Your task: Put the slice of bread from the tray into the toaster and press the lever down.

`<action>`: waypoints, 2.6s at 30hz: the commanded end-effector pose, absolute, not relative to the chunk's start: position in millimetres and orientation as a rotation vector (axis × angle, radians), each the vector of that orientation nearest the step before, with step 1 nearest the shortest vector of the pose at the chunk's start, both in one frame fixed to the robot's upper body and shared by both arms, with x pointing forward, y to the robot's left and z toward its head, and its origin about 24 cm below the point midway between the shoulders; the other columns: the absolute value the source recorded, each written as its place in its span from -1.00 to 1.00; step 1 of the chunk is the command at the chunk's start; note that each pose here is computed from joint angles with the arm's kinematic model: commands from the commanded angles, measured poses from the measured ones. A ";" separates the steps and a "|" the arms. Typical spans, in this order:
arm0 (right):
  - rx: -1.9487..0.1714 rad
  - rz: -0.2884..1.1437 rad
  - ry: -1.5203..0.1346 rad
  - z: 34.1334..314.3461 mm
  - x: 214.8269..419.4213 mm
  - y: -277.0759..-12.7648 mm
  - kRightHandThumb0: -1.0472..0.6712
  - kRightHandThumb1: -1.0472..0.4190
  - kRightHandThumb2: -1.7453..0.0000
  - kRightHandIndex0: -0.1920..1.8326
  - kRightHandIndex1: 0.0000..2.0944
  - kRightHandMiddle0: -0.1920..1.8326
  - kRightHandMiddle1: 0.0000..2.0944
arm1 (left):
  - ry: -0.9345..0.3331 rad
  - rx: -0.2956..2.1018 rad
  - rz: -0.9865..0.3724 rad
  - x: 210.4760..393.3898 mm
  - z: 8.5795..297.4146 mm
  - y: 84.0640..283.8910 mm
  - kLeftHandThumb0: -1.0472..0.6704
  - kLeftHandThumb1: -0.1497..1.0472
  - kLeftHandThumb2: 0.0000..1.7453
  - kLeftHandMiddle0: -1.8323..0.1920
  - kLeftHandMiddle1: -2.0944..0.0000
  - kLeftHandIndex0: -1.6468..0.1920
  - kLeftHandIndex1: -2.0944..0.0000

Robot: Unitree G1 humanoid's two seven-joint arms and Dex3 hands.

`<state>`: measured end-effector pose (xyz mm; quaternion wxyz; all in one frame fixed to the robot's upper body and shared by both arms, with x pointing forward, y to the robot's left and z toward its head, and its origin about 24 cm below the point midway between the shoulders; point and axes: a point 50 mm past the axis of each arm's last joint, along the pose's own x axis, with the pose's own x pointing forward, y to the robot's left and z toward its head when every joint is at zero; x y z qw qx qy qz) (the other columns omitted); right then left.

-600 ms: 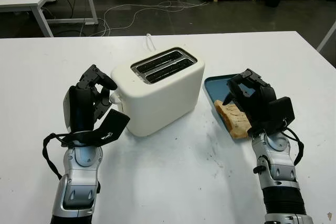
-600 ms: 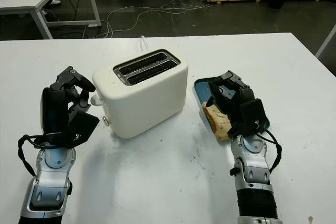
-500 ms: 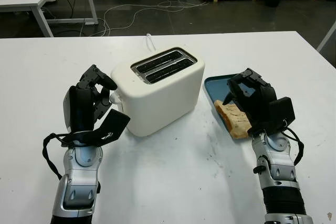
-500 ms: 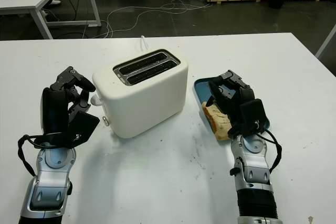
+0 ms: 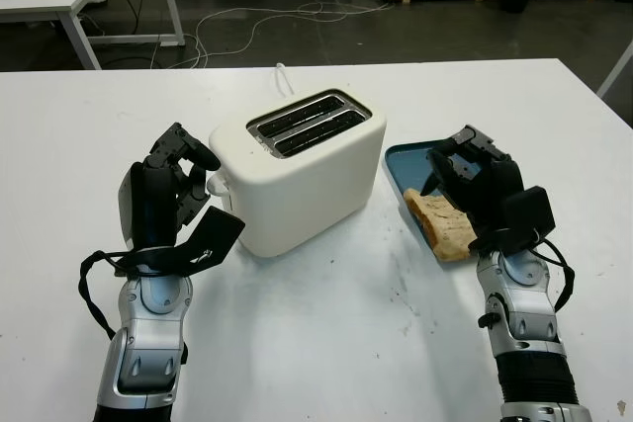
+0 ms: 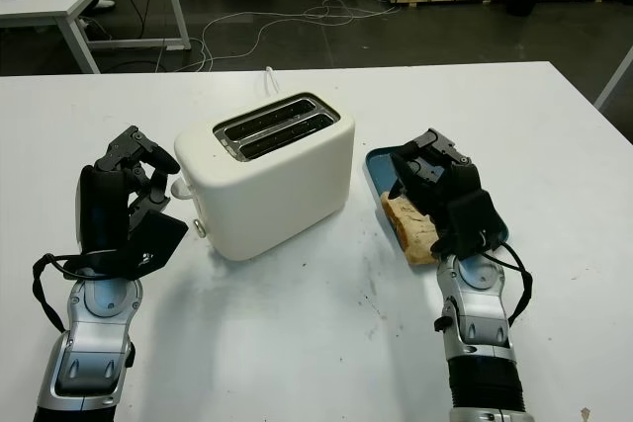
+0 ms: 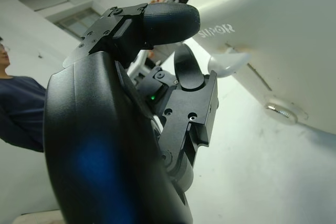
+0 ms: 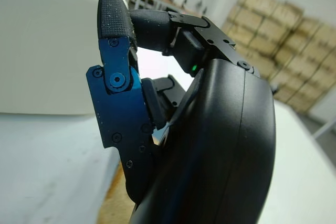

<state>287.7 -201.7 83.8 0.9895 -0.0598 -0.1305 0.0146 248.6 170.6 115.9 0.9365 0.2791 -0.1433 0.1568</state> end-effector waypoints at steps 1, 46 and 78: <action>-0.193 -0.010 -0.308 85.4 280.9 -216.3 -0.38 -0.83 0.86 -0.20 0.63 0.06 -0.15 | -0.295 0.548 0.318 248.7 115.5 167.9 0.33 0.79 -0.24 -0.17 -0.67 0.16 -0.67; -1.645 0.376 -0.278 59.9 268.0 -272.5 -0.51 -0.62 0.99 -0.38 -0.99 -0.46 -1.00 | -0.351 0.622 0.329 252.9 123.4 167.3 0.33 0.79 -0.30 -0.20 -0.67 0.11 -0.67; -1.699 0.340 -0.460 51.6 274.9 -259.2 -0.26 -0.83 0.40 0.09 0.67 -0.24 0.67 | -0.424 0.617 0.341 250.2 125.7 167.3 0.37 0.77 -0.27 -0.23 -0.67 0.07 -0.67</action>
